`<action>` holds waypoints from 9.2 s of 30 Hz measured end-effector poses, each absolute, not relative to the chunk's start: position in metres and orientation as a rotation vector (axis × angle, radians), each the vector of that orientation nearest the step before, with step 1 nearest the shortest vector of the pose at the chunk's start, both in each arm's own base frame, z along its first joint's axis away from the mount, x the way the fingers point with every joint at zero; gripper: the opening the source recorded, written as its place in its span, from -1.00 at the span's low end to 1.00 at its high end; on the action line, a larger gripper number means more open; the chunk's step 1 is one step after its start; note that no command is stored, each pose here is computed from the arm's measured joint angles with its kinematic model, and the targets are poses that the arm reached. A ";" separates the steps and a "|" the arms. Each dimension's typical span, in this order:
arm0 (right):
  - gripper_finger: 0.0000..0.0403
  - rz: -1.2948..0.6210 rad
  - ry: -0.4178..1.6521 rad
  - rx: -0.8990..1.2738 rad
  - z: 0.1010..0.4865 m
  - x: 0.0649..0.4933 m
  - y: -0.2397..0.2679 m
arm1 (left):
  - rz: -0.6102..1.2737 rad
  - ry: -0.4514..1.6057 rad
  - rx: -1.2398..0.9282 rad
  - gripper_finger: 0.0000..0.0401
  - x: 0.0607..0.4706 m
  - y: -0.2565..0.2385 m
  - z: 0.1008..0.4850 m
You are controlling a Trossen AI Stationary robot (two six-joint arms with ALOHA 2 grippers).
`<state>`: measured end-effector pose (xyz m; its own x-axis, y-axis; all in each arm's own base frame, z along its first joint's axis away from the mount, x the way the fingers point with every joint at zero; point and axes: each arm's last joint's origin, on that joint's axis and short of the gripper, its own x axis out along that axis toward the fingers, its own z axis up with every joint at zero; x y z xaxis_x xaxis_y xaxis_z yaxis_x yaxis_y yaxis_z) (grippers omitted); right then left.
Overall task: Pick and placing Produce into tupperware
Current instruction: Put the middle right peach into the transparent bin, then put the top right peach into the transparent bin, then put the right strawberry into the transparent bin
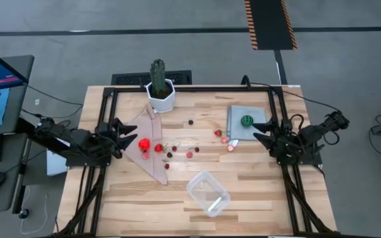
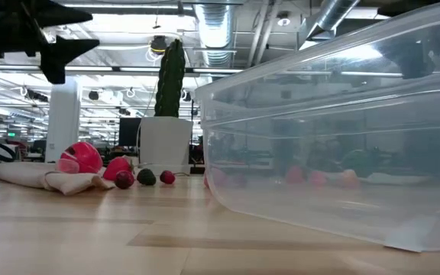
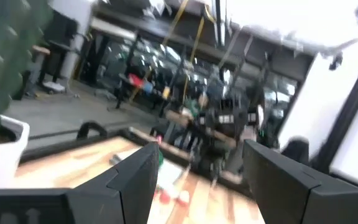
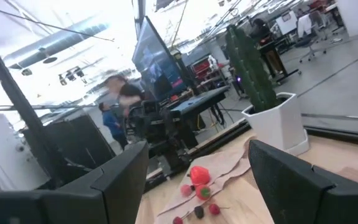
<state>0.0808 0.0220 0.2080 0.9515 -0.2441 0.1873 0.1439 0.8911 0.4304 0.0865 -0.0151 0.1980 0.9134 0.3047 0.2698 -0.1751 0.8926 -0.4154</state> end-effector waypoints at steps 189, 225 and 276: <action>0.29 -0.059 1.020 0.290 0.224 0.312 0.139 | 0.439 -0.198 -0.285 0.11 0.088 -0.012 0.184; 0.29 -0.469 1.237 0.197 0.213 0.277 -0.010 | 0.439 -0.181 -0.294 0.11 0.089 -0.012 0.181; 0.29 -0.333 1.243 0.414 0.137 0.275 -0.044 | 0.435 -0.187 -0.319 0.11 0.089 -0.012 0.181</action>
<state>0.2751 -0.0435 0.1365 0.2904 -0.0203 -0.9567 0.4608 0.8792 0.1212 0.0888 -0.0124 0.1813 0.8909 0.4408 0.1097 -0.3828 0.8586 -0.3411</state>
